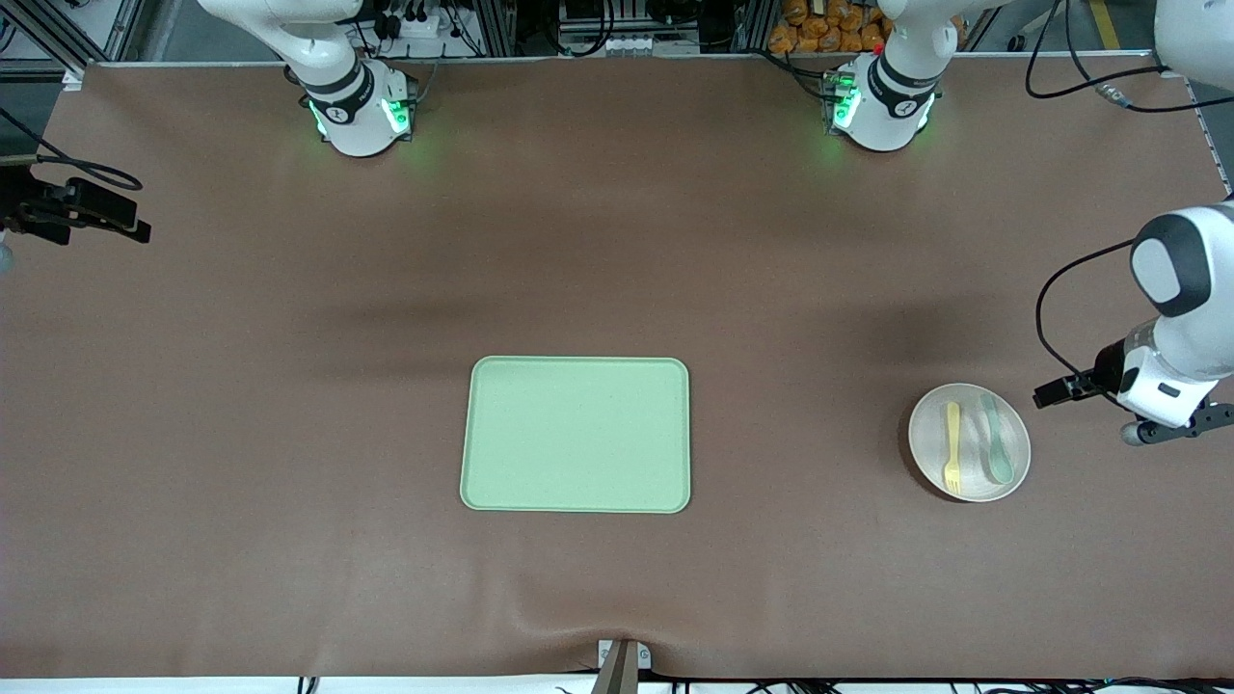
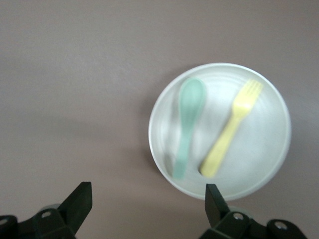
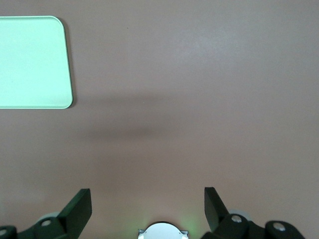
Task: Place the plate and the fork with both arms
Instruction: 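Lower the left gripper and grasp the white plate's rim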
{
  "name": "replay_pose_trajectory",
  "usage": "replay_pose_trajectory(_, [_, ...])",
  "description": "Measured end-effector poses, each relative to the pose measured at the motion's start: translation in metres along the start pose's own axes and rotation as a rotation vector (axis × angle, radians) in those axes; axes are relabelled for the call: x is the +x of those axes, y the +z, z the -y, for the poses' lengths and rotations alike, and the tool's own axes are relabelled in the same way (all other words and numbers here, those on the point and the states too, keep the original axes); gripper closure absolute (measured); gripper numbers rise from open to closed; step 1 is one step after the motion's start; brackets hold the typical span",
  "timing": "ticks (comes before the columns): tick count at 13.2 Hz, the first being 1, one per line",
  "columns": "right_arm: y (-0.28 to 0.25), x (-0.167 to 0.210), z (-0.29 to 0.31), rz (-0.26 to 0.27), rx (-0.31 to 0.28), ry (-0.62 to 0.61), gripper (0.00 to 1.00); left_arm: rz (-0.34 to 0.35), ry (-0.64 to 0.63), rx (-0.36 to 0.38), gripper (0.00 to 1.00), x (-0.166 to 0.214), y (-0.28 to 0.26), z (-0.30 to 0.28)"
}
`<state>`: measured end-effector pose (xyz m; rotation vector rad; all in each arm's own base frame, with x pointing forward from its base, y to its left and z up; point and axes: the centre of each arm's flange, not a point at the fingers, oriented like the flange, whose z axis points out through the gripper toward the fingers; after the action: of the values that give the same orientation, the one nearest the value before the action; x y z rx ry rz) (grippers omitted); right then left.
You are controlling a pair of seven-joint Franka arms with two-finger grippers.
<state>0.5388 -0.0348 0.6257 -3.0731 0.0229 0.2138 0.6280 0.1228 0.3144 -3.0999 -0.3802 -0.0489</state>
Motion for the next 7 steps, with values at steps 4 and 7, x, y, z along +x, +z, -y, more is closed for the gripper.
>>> replay_pose_trajectory(4, [0.001, 0.0, -0.002, 0.003, 0.001, 0.004, 0.0, -0.037, -0.054, -0.017, 0.06, 0.008, 0.066, 0.025])
replay_pose_trajectory(7, [0.002, 0.0, -0.003, 0.005, 0.001, 0.006, 0.0, -0.023, -0.131, -0.084, 0.24, 0.007, 0.084, 0.025])
